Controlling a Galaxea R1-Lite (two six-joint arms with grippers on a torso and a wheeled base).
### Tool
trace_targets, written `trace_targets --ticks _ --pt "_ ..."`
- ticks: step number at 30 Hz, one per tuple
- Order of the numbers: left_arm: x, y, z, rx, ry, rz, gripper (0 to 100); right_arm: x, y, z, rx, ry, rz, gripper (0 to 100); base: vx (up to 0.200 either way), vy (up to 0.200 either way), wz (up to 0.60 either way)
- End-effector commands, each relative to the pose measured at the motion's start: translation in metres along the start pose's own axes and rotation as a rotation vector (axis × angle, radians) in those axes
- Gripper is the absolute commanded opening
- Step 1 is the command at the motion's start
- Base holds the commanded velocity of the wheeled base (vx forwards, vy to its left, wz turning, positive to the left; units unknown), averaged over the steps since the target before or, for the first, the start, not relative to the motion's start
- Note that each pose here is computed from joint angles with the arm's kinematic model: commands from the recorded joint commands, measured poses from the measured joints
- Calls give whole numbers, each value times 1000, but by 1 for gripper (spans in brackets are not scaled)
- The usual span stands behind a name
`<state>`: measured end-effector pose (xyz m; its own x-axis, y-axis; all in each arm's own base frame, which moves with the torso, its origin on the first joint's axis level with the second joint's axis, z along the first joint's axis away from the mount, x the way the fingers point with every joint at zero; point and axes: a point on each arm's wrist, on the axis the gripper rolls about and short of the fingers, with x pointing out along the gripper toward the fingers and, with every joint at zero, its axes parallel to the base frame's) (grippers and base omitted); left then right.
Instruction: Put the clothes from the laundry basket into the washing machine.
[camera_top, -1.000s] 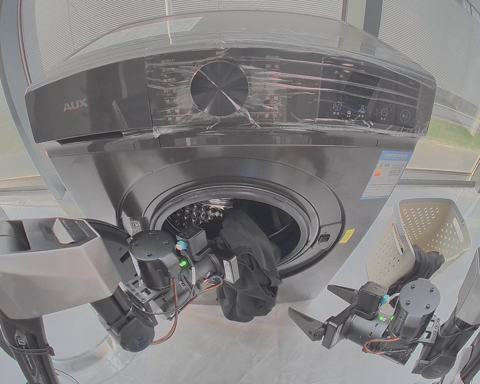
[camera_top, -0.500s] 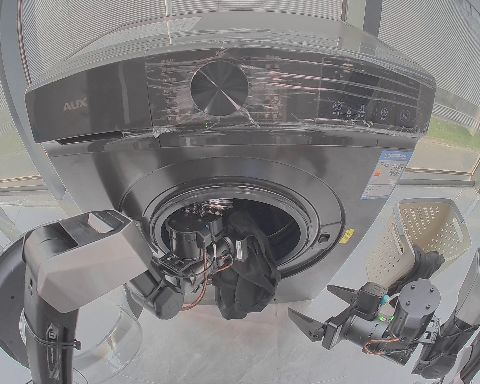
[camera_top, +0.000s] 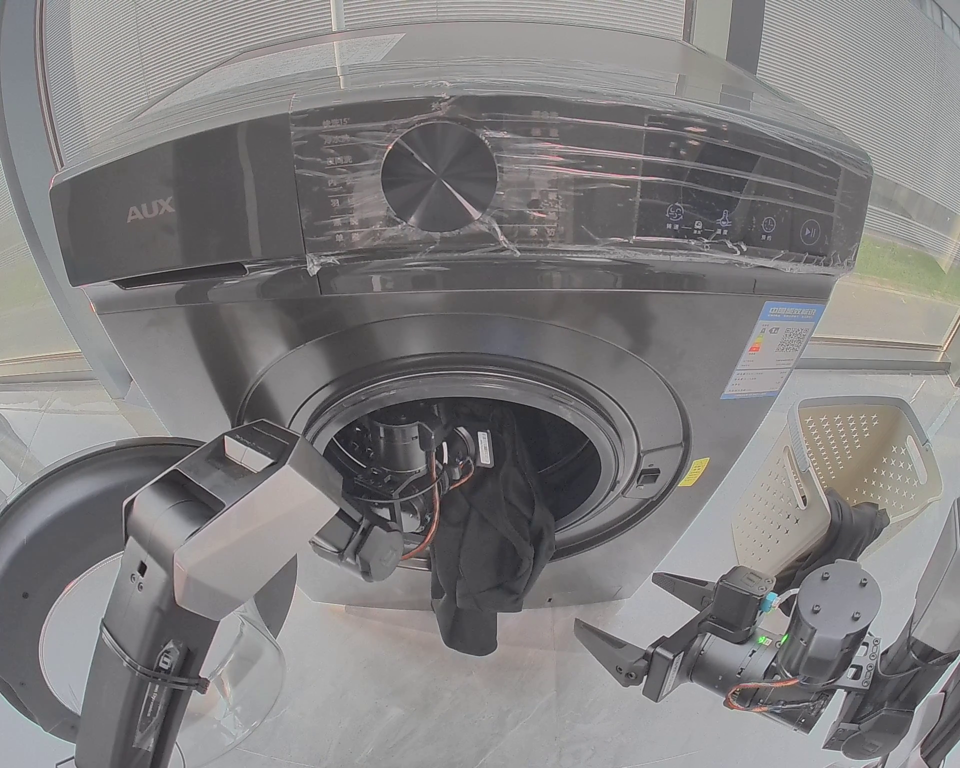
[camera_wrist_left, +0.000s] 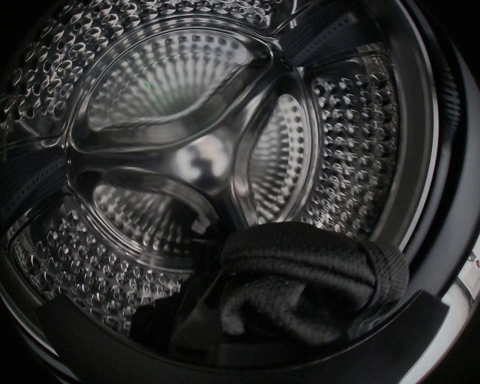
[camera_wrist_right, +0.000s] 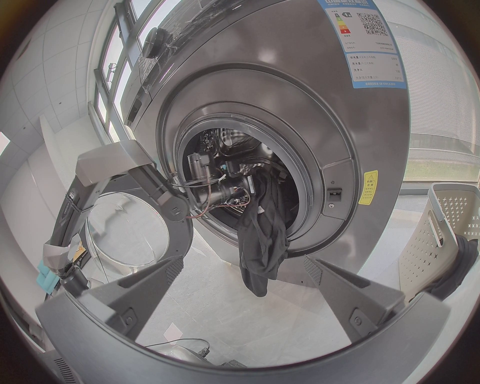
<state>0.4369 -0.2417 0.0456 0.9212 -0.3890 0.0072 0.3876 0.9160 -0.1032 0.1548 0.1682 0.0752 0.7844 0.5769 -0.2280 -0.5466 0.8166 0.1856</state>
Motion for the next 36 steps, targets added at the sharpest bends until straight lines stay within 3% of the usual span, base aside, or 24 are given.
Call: trace_targets --ticks 1,2,4,6,16,17,19,21,29,32,36 --pt "34 12 -12 -7 -58 98 0 0 0 -1 -1 3 1 100 0 0 0" --pt "34 12 -12 -7 -58 98 0 0 0 -1 -1 3 1 100 0 0 0" --pt "50 16 5 -26 -145 139 0 0 0 -1 -2 4 0 100 0 0 0" --pt "55 17 10 -29 -156 143 0 0 0 -1 -1 2 -1 100 0 0 0" --pt "52 15 2 -27 -103 144 0 -2 0 -1 -2 6 0 100 0 0 0" --pt "52 15 1 -28 -97 144 100 -2 0 -1 -2 6 0 100 0 0 0" --pt "50 13 0 -30 -93 140 100 -2 0 0 -1 1 1 100 0 0 0" --pt "47 7 2 -53 -87 131 100 -2 0 0 -1 3 1 100 0 0 0" --pt "7 -17 14 -24 94 77 100 -3 2 -1 -3 2 12 100 0 0 0" --pt "-21 -30 5 -9 224 -2 100 -3 3 -1 -4 4 14 100 0 0 0" --pt "-36 -37 -9 -5 300 -61 100 -3 4 -1 -4 6 20 100 0 0 0"
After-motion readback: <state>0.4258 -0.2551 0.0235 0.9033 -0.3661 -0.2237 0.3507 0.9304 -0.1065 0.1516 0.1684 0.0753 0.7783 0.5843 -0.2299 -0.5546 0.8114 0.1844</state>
